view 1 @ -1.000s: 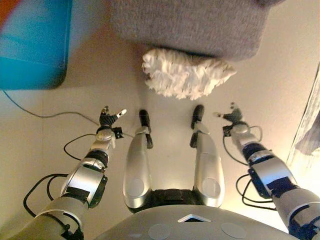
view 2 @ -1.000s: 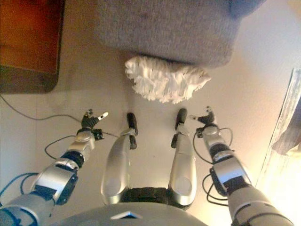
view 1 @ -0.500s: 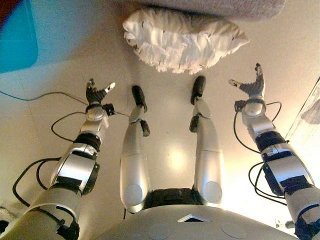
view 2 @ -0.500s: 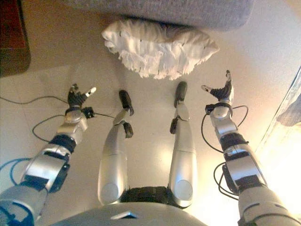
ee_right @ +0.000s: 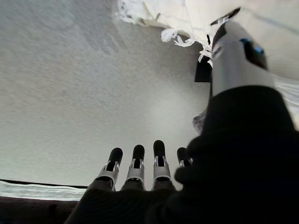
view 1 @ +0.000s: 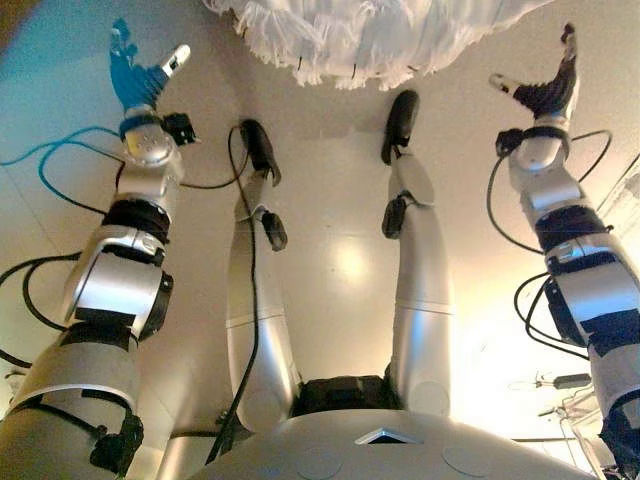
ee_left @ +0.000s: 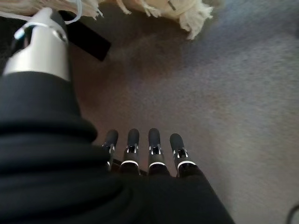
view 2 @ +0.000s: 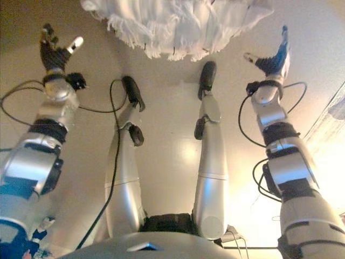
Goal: Pick up the cushion and take it to the sofa
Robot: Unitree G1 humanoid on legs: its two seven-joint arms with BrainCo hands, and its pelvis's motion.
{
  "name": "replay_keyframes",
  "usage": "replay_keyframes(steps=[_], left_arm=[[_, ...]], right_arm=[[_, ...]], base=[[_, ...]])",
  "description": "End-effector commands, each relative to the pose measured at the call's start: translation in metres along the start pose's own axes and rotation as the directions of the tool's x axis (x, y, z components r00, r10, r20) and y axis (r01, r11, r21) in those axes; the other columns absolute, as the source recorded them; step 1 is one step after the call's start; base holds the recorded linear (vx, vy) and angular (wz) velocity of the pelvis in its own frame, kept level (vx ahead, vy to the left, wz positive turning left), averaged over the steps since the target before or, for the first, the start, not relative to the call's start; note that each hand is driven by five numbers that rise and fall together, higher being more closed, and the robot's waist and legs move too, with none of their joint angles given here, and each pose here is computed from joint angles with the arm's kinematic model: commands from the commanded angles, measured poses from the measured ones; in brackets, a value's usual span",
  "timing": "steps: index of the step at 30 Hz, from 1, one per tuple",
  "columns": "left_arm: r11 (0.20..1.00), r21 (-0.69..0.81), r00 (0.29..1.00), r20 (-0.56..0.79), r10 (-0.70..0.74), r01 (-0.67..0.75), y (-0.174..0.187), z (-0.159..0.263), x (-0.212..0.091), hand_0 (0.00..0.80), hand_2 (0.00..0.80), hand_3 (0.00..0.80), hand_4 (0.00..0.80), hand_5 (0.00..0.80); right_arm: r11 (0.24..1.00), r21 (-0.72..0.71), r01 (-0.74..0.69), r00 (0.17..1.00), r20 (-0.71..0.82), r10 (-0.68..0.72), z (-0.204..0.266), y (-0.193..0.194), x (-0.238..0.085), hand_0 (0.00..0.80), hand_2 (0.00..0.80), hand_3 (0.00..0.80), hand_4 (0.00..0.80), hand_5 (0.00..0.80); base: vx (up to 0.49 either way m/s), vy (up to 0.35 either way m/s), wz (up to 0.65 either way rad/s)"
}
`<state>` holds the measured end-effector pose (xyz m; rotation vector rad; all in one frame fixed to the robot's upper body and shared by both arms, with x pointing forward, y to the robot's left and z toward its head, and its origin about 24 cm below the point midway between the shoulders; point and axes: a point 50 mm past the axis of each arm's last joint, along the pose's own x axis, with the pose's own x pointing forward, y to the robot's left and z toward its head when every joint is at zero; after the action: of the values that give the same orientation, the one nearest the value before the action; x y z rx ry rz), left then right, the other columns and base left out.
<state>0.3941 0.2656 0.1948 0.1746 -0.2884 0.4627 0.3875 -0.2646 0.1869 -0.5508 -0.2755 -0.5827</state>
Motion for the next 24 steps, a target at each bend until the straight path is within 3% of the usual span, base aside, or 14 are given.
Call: replay_keyframes(steps=[1, 10, 14, 17, 24], left_arm=[[1.000, -0.012, 0.999, 0.040, 0.017, -0.016, 0.019, 0.010, 0.007, 0.000, 0.000, 0.000, 0.000, 0.000], [0.998, -0.032, 0.984, 0.168, -0.054, 0.061, 0.010, 0.068, 0.026, 0.000, 0.000, 0.000, 0.000, 0.000], [0.975, -0.056, 0.961, 0.189, -0.202, 0.216, -0.012, 0.096, 0.031, 0.000, 0.000, 0.000, 0.000, 0.000], [0.910, -0.052, 0.896, 0.204, -0.394, 0.412, -0.034, 0.107, 0.027, 0.000, 0.000, 0.000, 0.000, 0.000], [0.797, -0.073, 0.782, 0.266, -0.564, 0.600, -0.066, 0.128, 0.017, 0.000, 0.000, 0.000, 0.000, 0.000]], right_arm=[[1.000, -0.002, 0.019, 0.997, 0.077, -0.019, 0.003, -0.021, 0.007, 0.000, 0.000, 0.000, 0.000, 0.000], [0.998, 0.062, -0.020, 0.960, 0.280, 0.002, 0.064, -0.030, 0.027, 0.000, 0.000, 0.000, 0.000, 0.000], [0.991, 0.102, -0.092, 0.928, 0.370, 0.048, 0.096, -0.026, 0.031, 0.000, 0.000, 0.000, 0.000, 0.000], [0.972, 0.125, -0.197, 0.894, 0.430, 0.126, 0.114, -0.017, 0.028, 0.000, 0.000, 0.000, 0.000, 0.000], [0.918, 0.135, -0.373, 0.799, 0.549, 0.244, 0.146, 0.002, 0.018, 0.000, 0.000, 0.000, 0.000, 0.000]], base=[[0.000, 0.000, 0.00], [0.000, 0.000, 0.00], [0.008, -0.001, 0.00], [0.025, -0.003, 0.01], [0.000, 0.000, 0.00]])
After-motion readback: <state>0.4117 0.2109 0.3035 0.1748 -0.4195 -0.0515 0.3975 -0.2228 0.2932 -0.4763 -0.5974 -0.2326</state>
